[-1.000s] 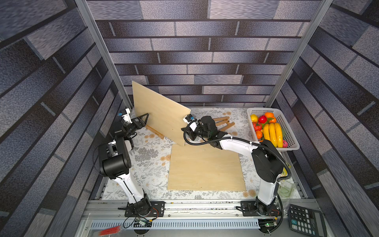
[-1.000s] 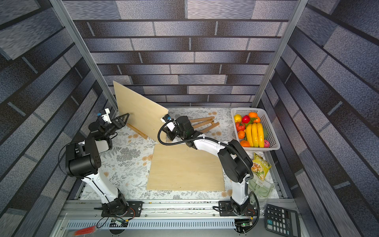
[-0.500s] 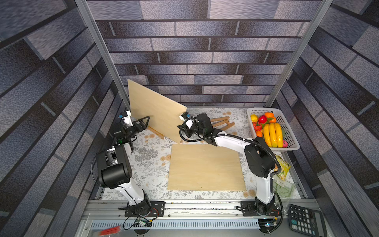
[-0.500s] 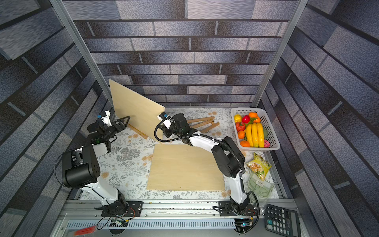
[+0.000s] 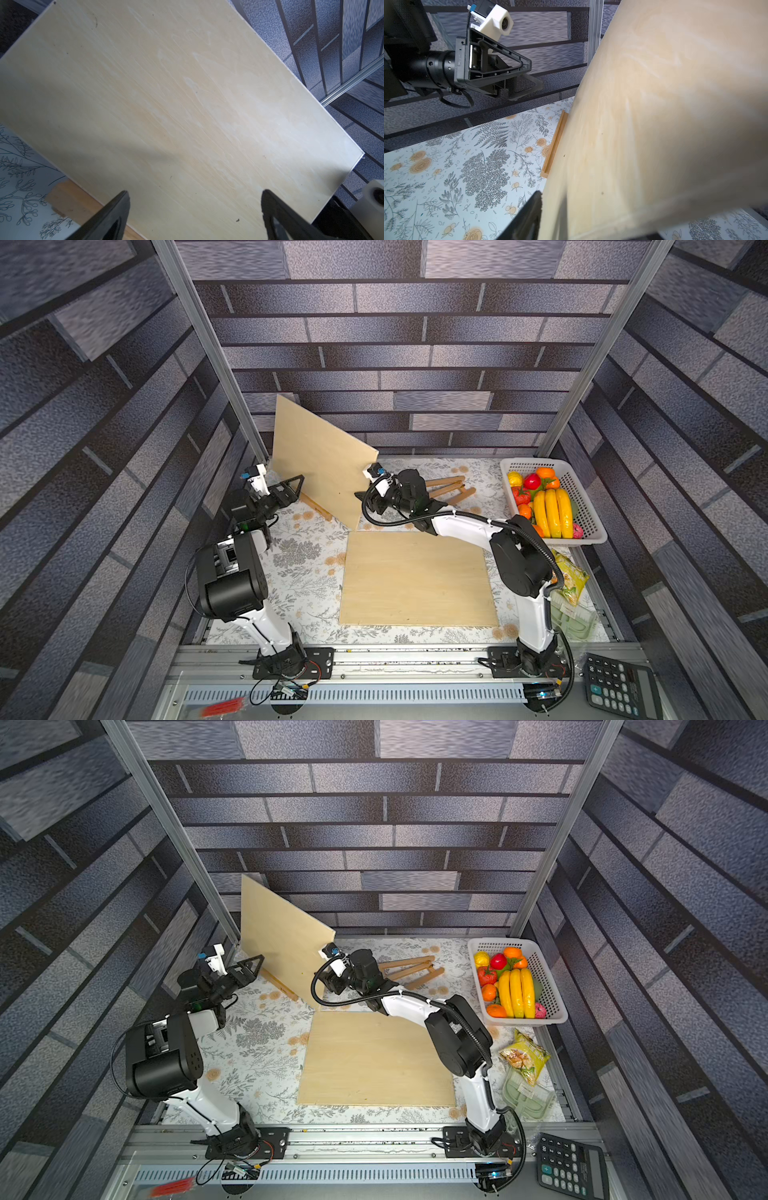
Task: Assemble the easel
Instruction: Place the drawing board on the easel.
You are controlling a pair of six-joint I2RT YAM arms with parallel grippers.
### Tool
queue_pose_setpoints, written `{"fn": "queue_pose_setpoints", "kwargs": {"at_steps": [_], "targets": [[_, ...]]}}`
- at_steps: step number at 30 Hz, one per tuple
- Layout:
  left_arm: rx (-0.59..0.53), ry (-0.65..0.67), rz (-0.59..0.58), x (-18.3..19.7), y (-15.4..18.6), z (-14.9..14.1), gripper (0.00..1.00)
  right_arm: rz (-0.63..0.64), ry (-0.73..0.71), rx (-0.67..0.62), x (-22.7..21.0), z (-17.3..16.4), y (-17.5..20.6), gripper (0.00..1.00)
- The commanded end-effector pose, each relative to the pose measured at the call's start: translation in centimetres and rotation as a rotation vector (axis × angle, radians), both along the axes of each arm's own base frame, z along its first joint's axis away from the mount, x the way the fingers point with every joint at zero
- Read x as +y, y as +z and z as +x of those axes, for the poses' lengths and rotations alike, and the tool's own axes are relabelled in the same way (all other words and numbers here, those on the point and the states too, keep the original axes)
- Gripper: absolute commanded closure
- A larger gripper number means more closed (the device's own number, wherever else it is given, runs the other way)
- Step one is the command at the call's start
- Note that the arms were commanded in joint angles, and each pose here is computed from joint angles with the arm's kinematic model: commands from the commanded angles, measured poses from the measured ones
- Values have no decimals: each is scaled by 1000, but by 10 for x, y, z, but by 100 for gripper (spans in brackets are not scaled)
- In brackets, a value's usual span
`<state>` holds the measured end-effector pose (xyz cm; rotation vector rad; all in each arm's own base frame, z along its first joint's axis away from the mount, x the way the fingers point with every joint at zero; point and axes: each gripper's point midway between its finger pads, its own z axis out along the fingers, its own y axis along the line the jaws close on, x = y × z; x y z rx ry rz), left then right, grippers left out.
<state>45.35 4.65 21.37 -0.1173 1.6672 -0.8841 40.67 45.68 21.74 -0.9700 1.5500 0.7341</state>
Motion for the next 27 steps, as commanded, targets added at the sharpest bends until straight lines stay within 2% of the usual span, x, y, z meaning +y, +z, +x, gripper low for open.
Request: {"fn": "queue_pose_setpoints", "kwargs": {"at_steps": [1, 6, 10, 11, 24, 27], "targets": [[-19, 3, -2, 3, 2, 2, 0, 43, -32, -71, -9, 1, 30, 35], [-19, 2, -7, 1, -2, 1, 0, 31, -46, -81, -16, -1, 31, 32], [-17, 2, -17, -1, -4, -1, 0, 31, -70, -92, -26, -6, 34, 14], [-15, 1, -18, -2, -4, -1, 0, 25, -80, -96, -30, -7, 35, 1], [-27, 40, -4, -7, 10, -6, 0, 33, -194, -49, -86, -22, 62, 0], [-27, 46, -8, -13, 16, -9, 0, 61, -290, 28, -112, -24, 79, 0]]}}
